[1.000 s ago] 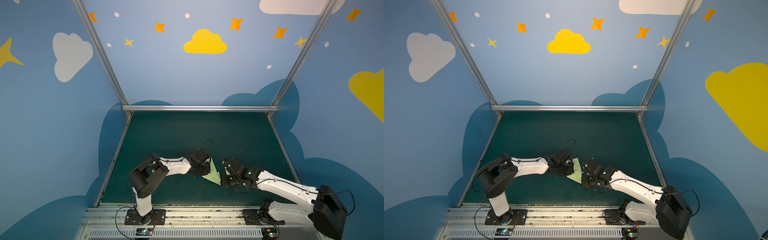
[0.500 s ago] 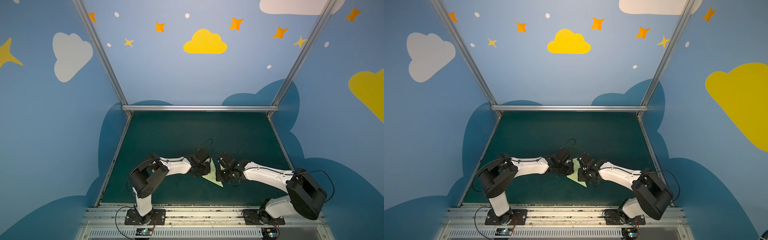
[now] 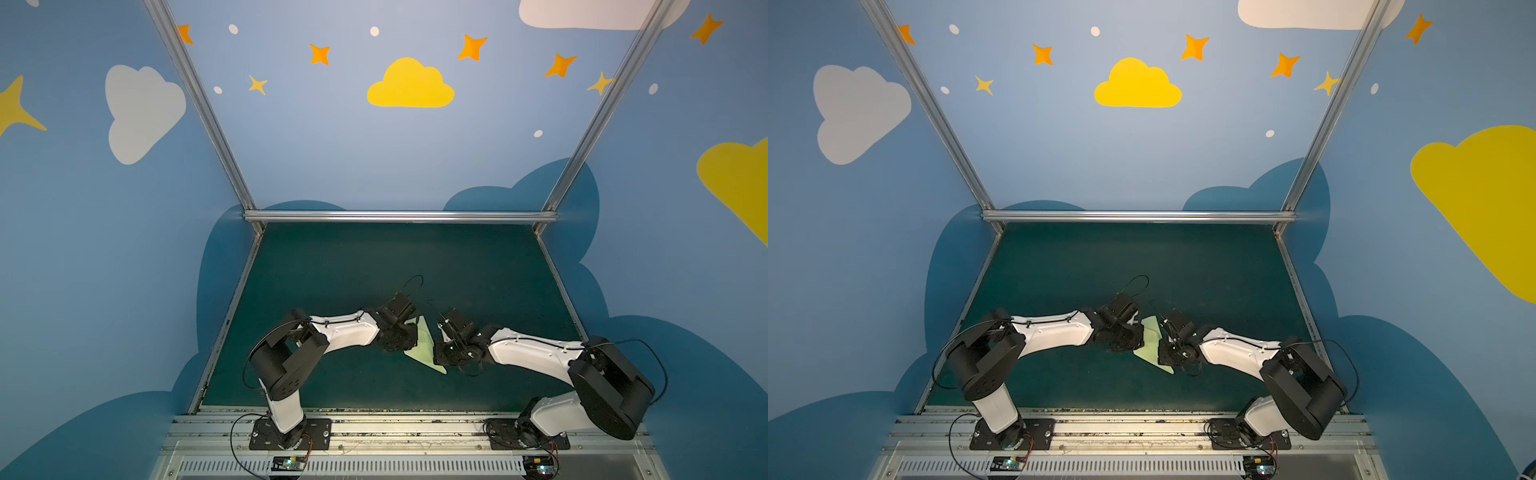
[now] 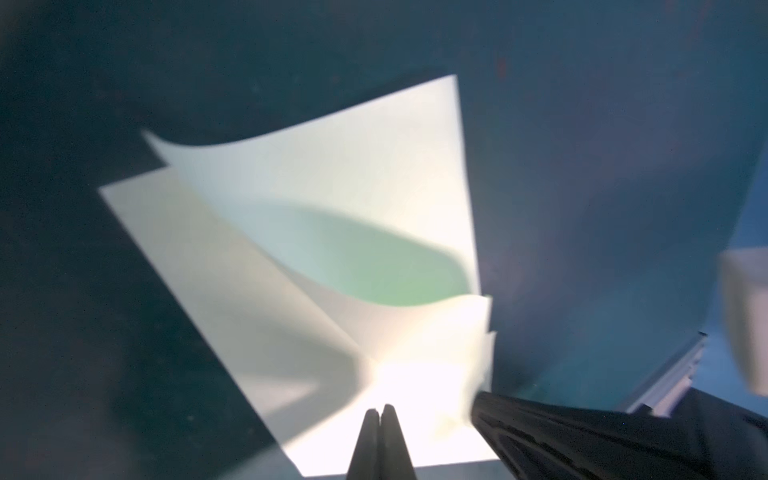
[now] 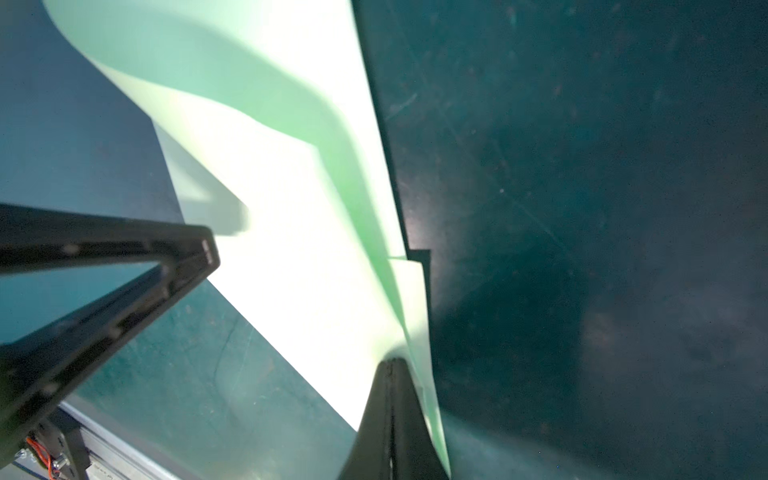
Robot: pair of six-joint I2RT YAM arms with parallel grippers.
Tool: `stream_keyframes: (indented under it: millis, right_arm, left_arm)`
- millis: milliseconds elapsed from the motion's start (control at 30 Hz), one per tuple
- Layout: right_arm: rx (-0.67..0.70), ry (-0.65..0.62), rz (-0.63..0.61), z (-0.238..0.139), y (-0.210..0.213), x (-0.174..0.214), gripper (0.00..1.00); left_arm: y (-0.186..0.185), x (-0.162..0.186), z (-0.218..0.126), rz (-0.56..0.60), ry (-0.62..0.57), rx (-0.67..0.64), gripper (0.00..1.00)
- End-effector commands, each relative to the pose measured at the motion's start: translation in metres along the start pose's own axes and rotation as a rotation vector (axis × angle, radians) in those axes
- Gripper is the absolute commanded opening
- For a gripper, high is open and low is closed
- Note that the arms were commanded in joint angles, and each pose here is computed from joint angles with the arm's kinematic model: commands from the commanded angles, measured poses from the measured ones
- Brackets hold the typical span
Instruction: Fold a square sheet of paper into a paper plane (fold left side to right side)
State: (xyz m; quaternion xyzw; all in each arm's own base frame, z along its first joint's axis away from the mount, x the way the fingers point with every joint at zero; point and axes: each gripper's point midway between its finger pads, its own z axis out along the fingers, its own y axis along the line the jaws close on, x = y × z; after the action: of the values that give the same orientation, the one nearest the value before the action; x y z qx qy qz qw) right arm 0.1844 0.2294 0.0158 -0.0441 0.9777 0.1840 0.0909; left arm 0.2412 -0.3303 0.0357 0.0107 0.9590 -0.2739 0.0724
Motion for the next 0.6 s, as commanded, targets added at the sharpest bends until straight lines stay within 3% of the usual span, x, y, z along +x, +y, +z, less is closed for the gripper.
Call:
stream_keyframes:
  millis: [0,333,567]
  right_arm:
    - [0.112,0.092,0.022,0.015,-0.035,0.031,0.0]
    - [0.104,0.1,0.027,0.018,-0.034,0.032,0.0]
    - [0.117,0.107,0.037,0.02,-0.039,0.037,0.0]
  left_arm:
    - [-0.02,0.0,-0.006,0.017,0.017,0.06,0.04]
    - [-0.035,0.003,0.02,0.033,0.067,0.087,0.04]
    - [-0.006,0.004,0.031,0.004,0.071,0.023,0.04]
